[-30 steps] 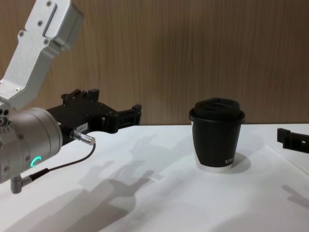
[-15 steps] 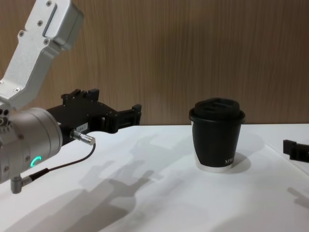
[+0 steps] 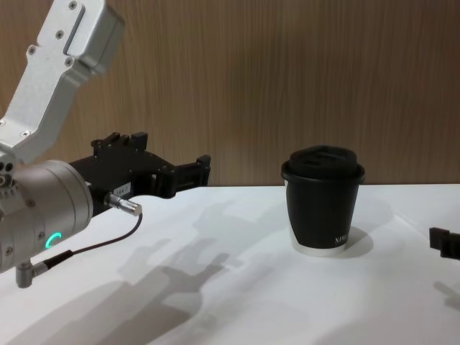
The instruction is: Pick up the straw with one hand, pass it to the other hand, and insert it into the cup.
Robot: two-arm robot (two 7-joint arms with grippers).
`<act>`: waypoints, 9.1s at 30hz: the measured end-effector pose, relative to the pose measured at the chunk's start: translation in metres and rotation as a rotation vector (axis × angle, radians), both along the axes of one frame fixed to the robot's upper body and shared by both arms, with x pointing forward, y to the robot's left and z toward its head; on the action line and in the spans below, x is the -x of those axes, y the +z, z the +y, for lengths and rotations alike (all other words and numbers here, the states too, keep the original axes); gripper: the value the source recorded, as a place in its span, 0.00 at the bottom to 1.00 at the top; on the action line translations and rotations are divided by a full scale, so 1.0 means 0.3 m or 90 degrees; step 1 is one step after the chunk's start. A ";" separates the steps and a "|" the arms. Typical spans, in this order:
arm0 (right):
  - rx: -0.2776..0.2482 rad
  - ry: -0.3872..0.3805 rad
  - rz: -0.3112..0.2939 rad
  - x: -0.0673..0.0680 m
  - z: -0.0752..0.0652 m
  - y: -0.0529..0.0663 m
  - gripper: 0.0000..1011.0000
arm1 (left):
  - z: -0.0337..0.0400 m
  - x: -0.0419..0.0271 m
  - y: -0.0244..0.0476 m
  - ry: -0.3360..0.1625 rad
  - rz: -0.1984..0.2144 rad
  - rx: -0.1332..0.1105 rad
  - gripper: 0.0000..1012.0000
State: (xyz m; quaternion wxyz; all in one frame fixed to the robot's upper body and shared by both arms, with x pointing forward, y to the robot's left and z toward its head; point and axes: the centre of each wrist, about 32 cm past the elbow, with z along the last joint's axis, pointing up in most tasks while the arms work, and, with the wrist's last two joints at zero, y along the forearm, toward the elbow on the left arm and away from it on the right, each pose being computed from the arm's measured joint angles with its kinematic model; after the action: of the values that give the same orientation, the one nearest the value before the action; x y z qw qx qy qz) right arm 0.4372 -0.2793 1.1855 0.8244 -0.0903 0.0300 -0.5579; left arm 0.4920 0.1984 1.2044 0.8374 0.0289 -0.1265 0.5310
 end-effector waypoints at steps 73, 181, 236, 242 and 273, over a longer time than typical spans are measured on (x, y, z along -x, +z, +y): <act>0.015 -0.023 0.066 -0.053 -0.031 -0.026 0.99 | 0.000 0.000 0.000 0.000 0.000 0.000 0.99; -0.029 -0.047 -0.080 -0.093 -0.011 -0.019 0.00 | 0.000 0.000 0.000 0.000 0.000 0.000 0.99; -0.232 0.234 -0.312 -0.144 -0.047 0.166 0.00 | 0.000 0.000 0.000 0.000 0.000 0.000 0.99; -0.240 0.248 -0.311 -0.147 -0.045 0.174 0.00 | 0.000 0.000 0.000 0.000 0.000 0.000 0.99; -0.251 0.269 -0.309 -0.152 -0.042 0.186 0.00 | 0.059 -0.015 0.237 -0.167 0.031 0.123 0.99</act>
State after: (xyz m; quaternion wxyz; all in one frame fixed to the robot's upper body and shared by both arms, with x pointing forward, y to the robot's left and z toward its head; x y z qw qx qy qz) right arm 0.4827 -0.2918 1.2413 0.9061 0.2004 -0.0787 -0.3641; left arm 0.4966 0.2159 1.2755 0.9013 -0.0558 -0.0574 0.4257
